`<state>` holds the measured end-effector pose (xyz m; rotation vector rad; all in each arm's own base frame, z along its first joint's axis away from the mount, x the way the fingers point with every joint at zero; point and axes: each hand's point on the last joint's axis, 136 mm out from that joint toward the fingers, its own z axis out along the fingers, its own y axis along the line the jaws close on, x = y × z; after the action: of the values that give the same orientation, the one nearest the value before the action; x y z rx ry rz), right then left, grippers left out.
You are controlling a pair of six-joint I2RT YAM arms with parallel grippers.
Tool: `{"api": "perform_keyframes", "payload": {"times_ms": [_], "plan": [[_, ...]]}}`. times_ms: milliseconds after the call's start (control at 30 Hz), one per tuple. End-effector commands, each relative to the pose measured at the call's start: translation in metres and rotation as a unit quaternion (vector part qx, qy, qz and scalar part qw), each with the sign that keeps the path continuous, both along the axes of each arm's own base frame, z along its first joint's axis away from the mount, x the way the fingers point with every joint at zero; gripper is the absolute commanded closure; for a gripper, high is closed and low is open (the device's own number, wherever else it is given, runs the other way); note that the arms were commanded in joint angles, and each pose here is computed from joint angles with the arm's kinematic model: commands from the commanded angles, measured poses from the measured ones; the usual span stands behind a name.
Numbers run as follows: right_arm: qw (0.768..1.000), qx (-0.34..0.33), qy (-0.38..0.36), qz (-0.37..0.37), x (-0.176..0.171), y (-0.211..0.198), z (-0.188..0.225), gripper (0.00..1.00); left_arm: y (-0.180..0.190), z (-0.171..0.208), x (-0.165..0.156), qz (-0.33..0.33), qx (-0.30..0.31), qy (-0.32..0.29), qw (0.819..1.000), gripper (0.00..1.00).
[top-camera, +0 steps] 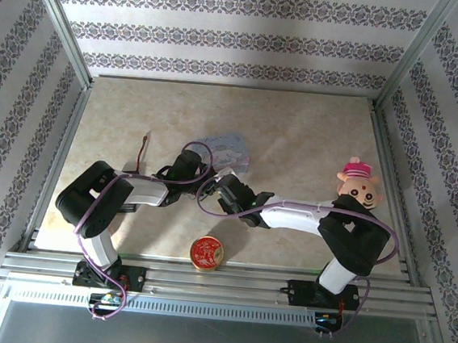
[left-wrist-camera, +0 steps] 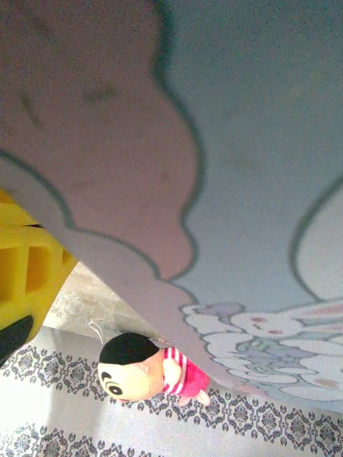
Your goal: Unlock the padlock with the key
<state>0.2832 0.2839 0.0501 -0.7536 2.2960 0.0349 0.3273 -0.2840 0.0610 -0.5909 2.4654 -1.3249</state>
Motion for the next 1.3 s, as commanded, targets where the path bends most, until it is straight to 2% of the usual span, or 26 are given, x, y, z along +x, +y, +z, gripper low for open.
{"api": "perform_keyframes", "payload": {"times_ms": [0, 333, 500, 600, 767, 933, 1067, 1167, 1267], "plan": [[0.999, -0.02, -0.031, 0.0, 0.011, 0.004, 0.005, 0.78, 0.005, -0.029, -0.03, -0.015, 0.011, 0.093, 0.995, 1.0], [0.998, -0.031, -0.057, 0.004, 0.019, 0.007, 0.002, 0.87, 0.004, -0.028, -0.03, -0.022, 0.01, 0.091, 0.996, 1.0], [0.997, -0.026, -0.072, 0.008, 0.022, 0.009, 0.004, 1.0, 0.003, -0.027, -0.031, -0.026, 0.01, 0.091, 0.995, 1.0], [0.997, -0.02, -0.07, 0.013, 0.023, 0.01, 0.004, 1.0, 0.003, -0.026, -0.031, -0.027, 0.01, 0.089, 0.996, 1.0], [0.998, 0.053, -0.005, 0.033, 0.021, 0.015, -0.001, 1.0, 0.002, -0.025, -0.031, -0.029, 0.008, 0.088, 0.996, 1.0], [0.989, 0.13, 0.063, 0.024, 0.023, 0.011, -0.003, 1.0, 0.001, -0.024, -0.03, -0.029, 0.005, 0.087, 0.996, 1.0], [0.983, 0.164, 0.083, -0.001, 0.028, 0.0, -0.001, 1.0, 0.0, -0.022, -0.029, -0.03, 0.003, 0.086, 0.996, 1.0], [0.973, 0.211, 0.096, -0.021, 0.033, -0.006, 0.007, 1.0, 0.0, -0.022, -0.029, -0.03, 0.003, 0.086, 0.996, 1.0], [0.953, 0.272, 0.128, -0.041, 0.039, -0.012, 0.01, 1.0, -0.001, -0.022, -0.028, -0.03, 0.002, 0.085, 0.996, 1.0]]}}
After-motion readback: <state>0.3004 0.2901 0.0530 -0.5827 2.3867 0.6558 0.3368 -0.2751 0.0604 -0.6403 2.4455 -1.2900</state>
